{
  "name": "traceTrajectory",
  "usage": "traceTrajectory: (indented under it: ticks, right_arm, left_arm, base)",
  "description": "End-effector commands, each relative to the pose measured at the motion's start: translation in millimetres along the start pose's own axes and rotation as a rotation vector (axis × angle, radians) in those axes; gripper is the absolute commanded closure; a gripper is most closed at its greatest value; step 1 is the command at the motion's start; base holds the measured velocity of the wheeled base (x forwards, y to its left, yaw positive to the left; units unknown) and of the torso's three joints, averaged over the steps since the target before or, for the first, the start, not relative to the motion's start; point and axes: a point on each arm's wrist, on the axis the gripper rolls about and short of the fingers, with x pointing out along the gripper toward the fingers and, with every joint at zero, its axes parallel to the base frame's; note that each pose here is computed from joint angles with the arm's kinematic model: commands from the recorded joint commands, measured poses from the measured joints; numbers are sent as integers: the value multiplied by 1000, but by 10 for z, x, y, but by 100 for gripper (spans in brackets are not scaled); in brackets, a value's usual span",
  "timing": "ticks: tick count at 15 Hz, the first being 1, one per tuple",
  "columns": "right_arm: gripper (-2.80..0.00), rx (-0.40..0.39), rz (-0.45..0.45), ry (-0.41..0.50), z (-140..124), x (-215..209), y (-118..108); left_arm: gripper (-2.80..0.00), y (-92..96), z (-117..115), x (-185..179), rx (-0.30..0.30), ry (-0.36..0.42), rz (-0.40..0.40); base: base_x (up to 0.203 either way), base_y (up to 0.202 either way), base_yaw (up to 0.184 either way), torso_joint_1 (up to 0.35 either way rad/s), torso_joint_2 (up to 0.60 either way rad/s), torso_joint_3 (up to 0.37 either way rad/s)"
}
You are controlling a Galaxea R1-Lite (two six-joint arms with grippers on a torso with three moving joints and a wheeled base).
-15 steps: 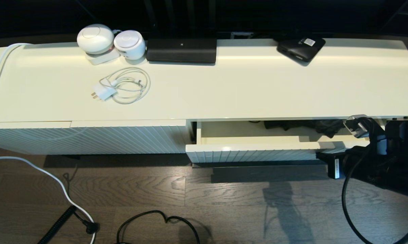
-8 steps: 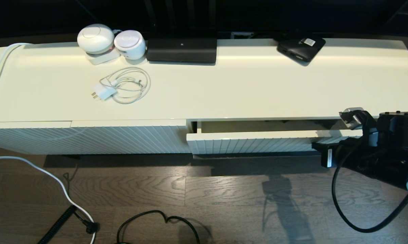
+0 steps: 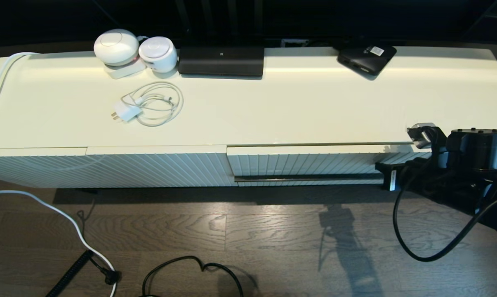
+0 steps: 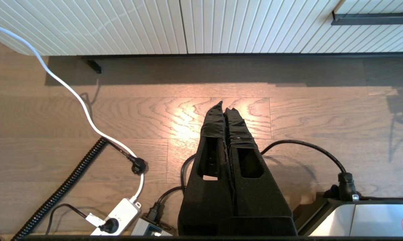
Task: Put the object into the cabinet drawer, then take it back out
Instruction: Close the drawer
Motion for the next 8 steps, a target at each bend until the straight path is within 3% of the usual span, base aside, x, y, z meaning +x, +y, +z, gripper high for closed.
traceTrajectory:
  ticks: [1,5,8]
  right_arm:
    - [0,1,-2,-1,2,80,-13]
    - [0,-6,3,8,-4,31,-11]
    - [0,-8,7,3,129,-307,11]
  left_arm:
    - [0,0,1,0,0,-1,0]
    - [0,0,-1,0,0,0,0]
    - [0,0,-1,0,0,0,1]
  base:
    - [0,0,0,0,0,0]
    - [0,0,0,0,0,0]
    - [0,0,0,0,0,0]
